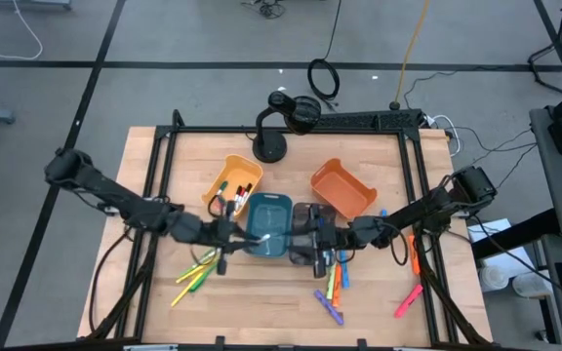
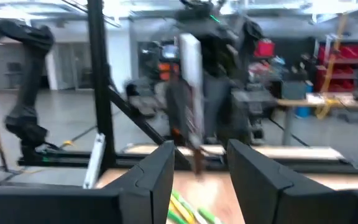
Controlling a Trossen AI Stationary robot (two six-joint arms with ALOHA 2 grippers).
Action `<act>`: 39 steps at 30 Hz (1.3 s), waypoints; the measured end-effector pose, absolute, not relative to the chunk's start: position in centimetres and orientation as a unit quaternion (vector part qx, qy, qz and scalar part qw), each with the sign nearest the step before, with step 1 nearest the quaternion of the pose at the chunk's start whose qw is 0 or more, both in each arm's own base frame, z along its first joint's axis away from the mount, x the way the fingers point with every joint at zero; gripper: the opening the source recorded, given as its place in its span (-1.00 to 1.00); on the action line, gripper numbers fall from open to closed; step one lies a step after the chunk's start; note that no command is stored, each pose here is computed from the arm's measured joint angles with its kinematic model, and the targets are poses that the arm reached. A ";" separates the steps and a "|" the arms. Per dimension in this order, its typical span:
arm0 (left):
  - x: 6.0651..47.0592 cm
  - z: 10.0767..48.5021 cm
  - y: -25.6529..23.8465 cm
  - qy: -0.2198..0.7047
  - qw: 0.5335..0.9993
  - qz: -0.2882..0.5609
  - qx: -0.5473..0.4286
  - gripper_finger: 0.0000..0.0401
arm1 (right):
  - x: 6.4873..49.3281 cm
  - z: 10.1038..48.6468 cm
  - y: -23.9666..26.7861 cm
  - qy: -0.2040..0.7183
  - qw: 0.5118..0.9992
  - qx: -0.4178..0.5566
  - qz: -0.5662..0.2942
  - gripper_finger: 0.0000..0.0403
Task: Pick & Place Markers
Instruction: Put the brown marker into the black bin
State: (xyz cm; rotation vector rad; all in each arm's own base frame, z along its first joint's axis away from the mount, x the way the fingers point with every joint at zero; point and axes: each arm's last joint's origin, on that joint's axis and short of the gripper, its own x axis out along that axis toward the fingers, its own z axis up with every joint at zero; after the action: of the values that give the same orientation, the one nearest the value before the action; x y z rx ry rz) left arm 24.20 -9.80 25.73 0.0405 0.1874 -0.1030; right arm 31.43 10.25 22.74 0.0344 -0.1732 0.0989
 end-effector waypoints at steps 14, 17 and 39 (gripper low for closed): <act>29.6 24.1 -8.2 0.077 0.989 -0.127 0.006 -0.84 | 31.4 22.7 10.8 -0.077 0.995 -0.007 0.067 -0.19; 30.5 24.2 -8.3 0.076 0.988 -0.135 0.005 -0.84 | 31.4 22.7 10.8 -0.077 0.995 -0.004 0.069 -0.08; 31.7 24.3 -8.5 0.084 0.987 -0.138 -0.012 -0.63 | 31.3 22.7 11.2 -0.082 0.994 -0.023 0.072 -0.88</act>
State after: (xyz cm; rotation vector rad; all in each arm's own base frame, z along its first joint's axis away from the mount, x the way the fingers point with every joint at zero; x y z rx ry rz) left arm 31.71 -8.51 24.31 -0.0235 0.1689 -0.2773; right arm 31.26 11.18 22.72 -0.0454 -0.1639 0.1439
